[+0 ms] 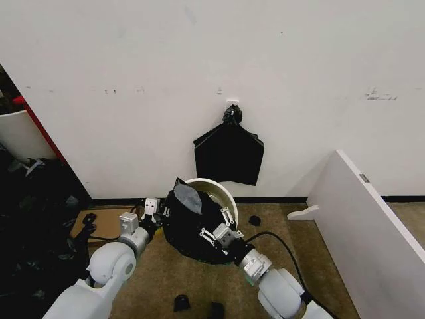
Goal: Place the garbage bag over the trash bin.
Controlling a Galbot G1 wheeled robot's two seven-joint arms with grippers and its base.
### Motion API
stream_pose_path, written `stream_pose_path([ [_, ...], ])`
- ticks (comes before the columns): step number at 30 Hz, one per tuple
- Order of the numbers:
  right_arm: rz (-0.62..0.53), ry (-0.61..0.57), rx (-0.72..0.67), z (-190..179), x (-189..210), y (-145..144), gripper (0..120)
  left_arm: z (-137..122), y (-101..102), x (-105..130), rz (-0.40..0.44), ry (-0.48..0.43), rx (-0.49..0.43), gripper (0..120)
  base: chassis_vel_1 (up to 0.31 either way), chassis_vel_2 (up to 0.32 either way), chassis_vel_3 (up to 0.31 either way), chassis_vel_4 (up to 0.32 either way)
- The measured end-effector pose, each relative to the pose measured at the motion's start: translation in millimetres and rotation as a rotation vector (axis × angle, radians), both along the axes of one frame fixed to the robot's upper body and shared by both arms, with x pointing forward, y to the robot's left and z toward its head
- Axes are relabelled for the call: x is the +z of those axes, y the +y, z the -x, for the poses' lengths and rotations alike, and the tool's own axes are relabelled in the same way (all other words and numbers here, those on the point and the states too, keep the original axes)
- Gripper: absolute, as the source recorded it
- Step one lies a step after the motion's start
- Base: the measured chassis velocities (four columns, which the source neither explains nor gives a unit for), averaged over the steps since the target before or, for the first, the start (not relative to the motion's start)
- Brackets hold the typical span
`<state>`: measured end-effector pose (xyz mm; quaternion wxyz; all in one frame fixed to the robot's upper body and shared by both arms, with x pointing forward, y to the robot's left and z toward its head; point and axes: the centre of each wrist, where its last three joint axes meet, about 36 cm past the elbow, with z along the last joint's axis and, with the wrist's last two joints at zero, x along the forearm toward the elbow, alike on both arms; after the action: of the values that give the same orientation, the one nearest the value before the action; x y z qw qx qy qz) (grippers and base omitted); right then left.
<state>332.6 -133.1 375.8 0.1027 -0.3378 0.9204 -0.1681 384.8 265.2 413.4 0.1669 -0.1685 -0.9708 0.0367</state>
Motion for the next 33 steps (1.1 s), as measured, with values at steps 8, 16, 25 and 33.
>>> stream_pose_path([
  [8,-0.051,0.007,0.004,-12,2,-4,13,4,-1,-2,-0.007,0.006,-0.007,1,0.000,0.000,0.000,0.000],
  [16,-0.139,0.027,-0.003,-25,5,-9,0,8,-1,-2,-0.024,0.004,-0.017,1,0.000,0.000,0.000,0.000],
  [25,-0.086,-0.036,-0.063,-76,-11,-30,0,18,3,1,-0.103,-0.028,-0.067,1,0.000,0.000,0.000,0.000],
  [33,-0.041,-0.043,-0.124,-99,-25,-46,0,20,9,4,-0.141,-0.086,-0.092,1,0.000,0.000,0.000,0.000],
])
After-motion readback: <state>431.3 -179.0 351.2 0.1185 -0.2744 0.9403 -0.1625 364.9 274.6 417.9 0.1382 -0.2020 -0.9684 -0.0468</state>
